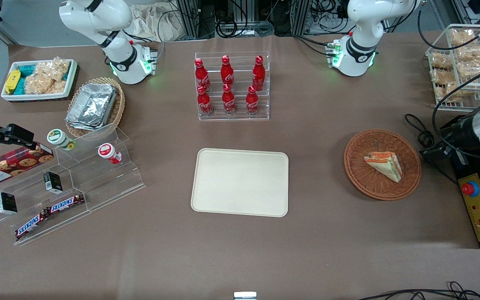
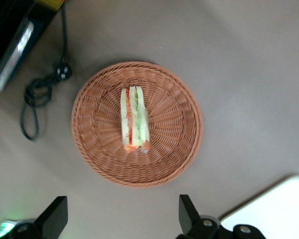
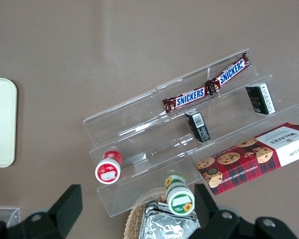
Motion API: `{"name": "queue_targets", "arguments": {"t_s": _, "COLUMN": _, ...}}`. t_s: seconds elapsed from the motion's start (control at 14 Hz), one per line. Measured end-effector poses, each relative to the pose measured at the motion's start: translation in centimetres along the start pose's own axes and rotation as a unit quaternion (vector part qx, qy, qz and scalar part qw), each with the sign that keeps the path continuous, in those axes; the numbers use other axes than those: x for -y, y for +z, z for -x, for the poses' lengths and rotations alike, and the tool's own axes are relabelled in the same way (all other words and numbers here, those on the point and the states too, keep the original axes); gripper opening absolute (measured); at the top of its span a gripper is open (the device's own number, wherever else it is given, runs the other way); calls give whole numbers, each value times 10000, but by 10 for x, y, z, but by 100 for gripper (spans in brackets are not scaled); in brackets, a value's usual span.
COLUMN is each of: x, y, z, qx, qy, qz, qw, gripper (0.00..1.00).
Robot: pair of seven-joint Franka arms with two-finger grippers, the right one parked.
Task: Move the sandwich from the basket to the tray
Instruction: 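Move the left gripper toward the wicker basket holding the sandwich, then lower the open left gripper onto the wrapped sandwich and close it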
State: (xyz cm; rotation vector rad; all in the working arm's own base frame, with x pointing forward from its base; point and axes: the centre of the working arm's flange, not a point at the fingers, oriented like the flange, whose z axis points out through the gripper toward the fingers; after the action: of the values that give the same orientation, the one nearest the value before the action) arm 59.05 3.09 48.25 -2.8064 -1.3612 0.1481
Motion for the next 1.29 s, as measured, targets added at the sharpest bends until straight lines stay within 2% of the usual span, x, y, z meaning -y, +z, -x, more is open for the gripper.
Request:
{"name": "queue_targets", "arguments": {"t_s": 0.21, "x": 0, "y": 42, "z": 0, "qx": -71, "qy": -1249, "qz": 101, "qw": 9921, "gripper": 100}}
{"name": "queue_targets", "arguments": {"t_s": 0.43, "x": 4, "y": 87, "z": 2, "qx": -129, "qy": -2228, "qz": 226, "qw": 9745, "gripper": 100}}
{"name": "queue_targets", "arguments": {"t_s": 0.57, "x": 9, "y": 122, "z": 6, "qx": -126, "qy": -2596, "qz": 245, "qw": 9653, "gripper": 100}}
{"name": "queue_targets", "arguments": {"t_s": 0.86, "x": 26, "y": 179, "z": 20, "qx": -288, "qy": -2504, "qz": 66, "qw": 9677, "gripper": 100}}
{"name": "queue_targets", "arguments": {"t_s": 1.29, "x": 30, "y": 210, "z": 23, "qx": -410, "qy": -2230, "qz": -235, "qw": 9737, "gripper": 100}}
